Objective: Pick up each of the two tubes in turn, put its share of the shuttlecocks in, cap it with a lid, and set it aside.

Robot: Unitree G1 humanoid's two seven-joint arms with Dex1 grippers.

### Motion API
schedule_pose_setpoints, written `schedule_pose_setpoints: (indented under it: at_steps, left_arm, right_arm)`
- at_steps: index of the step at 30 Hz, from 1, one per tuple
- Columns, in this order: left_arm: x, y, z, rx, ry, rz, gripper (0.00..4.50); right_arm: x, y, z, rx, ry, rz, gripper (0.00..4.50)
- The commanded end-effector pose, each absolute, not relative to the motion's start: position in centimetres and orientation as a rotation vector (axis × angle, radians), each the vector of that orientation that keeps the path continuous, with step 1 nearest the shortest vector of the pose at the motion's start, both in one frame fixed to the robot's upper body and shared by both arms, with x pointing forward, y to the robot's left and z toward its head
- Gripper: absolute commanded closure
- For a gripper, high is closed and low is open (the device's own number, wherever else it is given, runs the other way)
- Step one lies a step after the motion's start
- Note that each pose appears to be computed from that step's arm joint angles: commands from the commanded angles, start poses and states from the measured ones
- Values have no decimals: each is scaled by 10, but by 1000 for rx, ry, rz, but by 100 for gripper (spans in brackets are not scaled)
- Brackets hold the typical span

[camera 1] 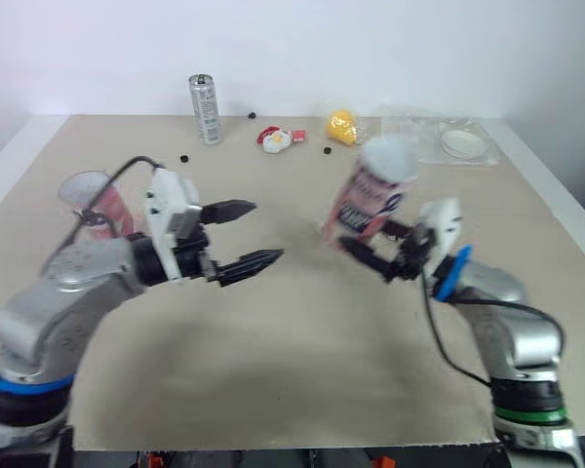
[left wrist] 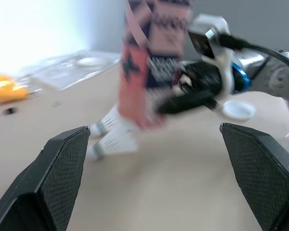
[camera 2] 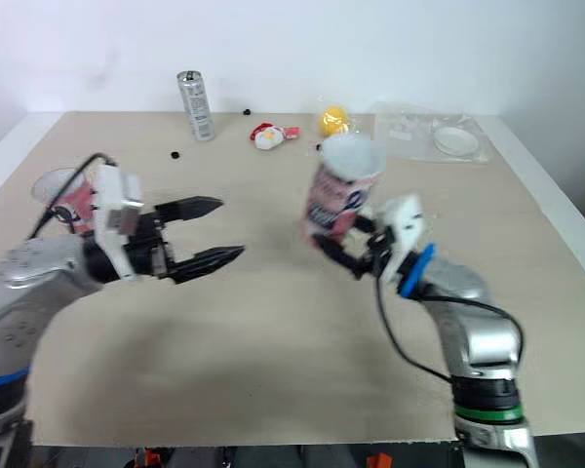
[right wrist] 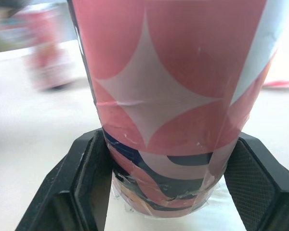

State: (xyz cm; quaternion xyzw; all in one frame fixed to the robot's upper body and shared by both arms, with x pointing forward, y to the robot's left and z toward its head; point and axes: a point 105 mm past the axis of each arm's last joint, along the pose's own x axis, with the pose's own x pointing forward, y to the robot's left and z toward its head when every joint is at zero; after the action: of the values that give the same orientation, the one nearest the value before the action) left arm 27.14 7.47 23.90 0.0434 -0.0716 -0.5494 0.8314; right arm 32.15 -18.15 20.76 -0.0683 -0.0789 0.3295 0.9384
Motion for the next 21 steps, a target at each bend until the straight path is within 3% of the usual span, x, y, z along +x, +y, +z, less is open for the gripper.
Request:
schedule_pose_setpoints:
  at_steps: [1,4,10,16,21]
  left_arm:
    - [288,45,241,106,-209,-1167,0]
    - [307,-6,234,104,-253,-1212,0]
    - [306,-61,229,99,-298,-1315,0]
    - [292,-81,220,131,-307,-1392,0]
    - [290,-81,219,130,-306,-1388,0]
  right_arm:
    - [316,-235,230,-139,-219,434,106]
    - [311,-301,228,-90,-216,165,106]
    - [309,-359,198,-87,-166,-114,106]
    - [314,-399,167,-35,-107,-312,106]
    - [319,-412,148,-15,-59,-363,106]
